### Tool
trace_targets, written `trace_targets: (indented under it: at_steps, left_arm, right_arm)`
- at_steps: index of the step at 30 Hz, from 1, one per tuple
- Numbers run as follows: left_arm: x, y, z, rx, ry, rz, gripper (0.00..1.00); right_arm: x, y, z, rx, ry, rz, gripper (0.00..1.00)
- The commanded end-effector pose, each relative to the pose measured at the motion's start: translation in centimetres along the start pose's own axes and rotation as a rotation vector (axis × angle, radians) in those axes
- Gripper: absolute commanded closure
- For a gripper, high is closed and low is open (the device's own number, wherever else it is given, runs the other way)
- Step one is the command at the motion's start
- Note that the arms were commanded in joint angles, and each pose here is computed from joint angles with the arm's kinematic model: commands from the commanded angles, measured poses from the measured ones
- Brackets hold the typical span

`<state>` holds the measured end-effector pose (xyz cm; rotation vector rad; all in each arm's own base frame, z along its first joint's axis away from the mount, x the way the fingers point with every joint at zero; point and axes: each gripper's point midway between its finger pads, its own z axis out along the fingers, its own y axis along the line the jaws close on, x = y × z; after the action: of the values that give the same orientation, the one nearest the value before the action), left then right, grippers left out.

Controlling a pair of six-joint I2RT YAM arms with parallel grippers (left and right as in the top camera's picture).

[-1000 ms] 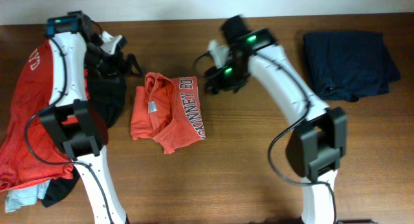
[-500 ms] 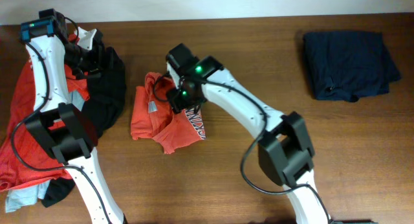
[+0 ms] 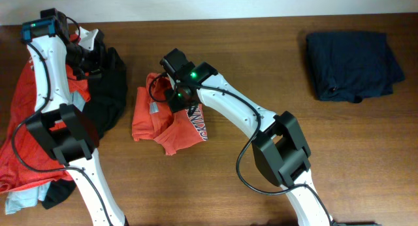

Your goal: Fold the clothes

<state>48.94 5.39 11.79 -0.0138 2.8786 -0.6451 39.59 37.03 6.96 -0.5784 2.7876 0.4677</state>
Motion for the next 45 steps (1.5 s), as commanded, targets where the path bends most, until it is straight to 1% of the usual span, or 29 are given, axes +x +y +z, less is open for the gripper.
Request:
trace_targets:
  at_steps: [1,3,4,6,9,11,15,17,20,24,28,30,31,32,33,34,35,36,37,40,44,45]
  left_arm:
    - [-0.7,-0.7,-2.0,-0.020,-0.052,0.017,0.01]
    - [-0.7,-0.5,-2.0,-0.033,-0.049,0.017,0.01]
    - [-0.6,-0.3,-2.1,-0.043,-0.046,0.016,0.01]
    - [-0.6,-0.1,-2.1,-0.055,-0.043,0.015,0.01]
    - [-0.6,0.0,-2.1,-0.057,-0.044,0.016,0.01]
    - [-0.7,0.0,-2.1,-0.058,-0.046,0.017,0.01]
    - [-0.7,0.0,-2.1,-0.059,-0.050,0.019,0.01]
    - [-0.8,0.0,-2.1,-0.059,-0.051,0.020,0.01]
    - [-0.8,0.0,-2.1,-0.060,-0.054,0.021,0.01]
    - [-0.9,0.0,-2.1,-0.060,-0.054,0.021,0.01]
    - [-0.9,0.0,-2.1,-0.060,-0.054,0.021,0.01]
    - [-0.9,0.0,-2.1,-0.060,-0.054,0.021,0.01]
    - [-0.8,0.0,-2.1,-0.059,-0.054,0.021,0.01]
    - [-0.8,0.0,-2.1,-0.059,-0.054,0.021,0.01]
    - [-0.8,0.0,-2.1,-0.059,-0.054,0.021,0.01]
    - [-0.8,0.0,-2.1,-0.059,-0.054,0.021,0.01]
    - [-0.8,0.0,-2.1,-0.059,-0.054,0.021,0.01]
    - [-0.8,0.0,-2.1,-0.059,-0.054,0.021,0.01]
    - [-0.9,0.0,-2.1,-0.060,-0.054,0.021,0.01]
    - [-0.9,0.0,-2.1,-0.060,-0.054,0.021,0.01]
    - [-0.9,0.0,-2.1,-0.060,-0.054,0.021,0.01]
    - [-0.8,0.0,-2.1,-0.060,-0.054,0.021,0.01]
  right_arm:
    - [1.0,-0.3,1.8,0.014,0.037,0.026,0.54]
    - [1.5,-0.2,2.4,-0.002,0.060,0.030,0.55]
    - [1.6,0.0,2.5,-0.011,0.065,0.031,0.57]
    - [1.6,0.0,2.6,-0.014,0.067,0.030,0.63]
    - [1.0,0.3,2.3,-0.020,0.050,0.027,0.75]
    - [0.6,0.5,2.0,-0.024,0.038,0.024,0.79]
    - [-0.9,1.3,0.2,-0.036,0.004,0.017,0.87]
    - [-1.9,1.8,-0.9,-0.045,-0.021,0.012,0.95]
    - [-3.3,3.3,-2.8,-0.067,-0.068,-0.007,0.96]
    - [-4.1,5.7,-3.8,-0.098,-0.113,-0.044,0.96]
    - [-3.4,8.0,-2.5,-0.108,-0.115,-0.085,0.96]
    - [-2.7,8.8,-0.8,-0.103,-0.101,-0.097,0.96]
    - [-2.3,9.2,0.0,-0.105,-0.089,-0.106,0.93]
    - [-1.8,9.5,0.6,-0.105,-0.075,-0.112,0.75]
    - [-1.4,9.7,1.1,-0.104,-0.063,-0.116,0.52]
    - [-1.0,9.9,1.4,-0.101,-0.049,-0.121,0.38]
    - [-0.6,10.0,1.5,-0.098,-0.039,-0.132,0.28]
    - [-0.3,10.1,1.6,-0.094,-0.029,-0.137,0.21]
    - [-0.3,10.0,1.4,-0.089,-0.029,-0.136,0.18]
    - [-0.9,9.1,0.0,-0.066,-0.045,-0.123,0.17]
    - [-2.5,7.5,-3.6,-0.060,-0.091,-0.110,0.17]
    - [-3.2,6.8,-5.2,-0.060,-0.116,-0.102,0.17]
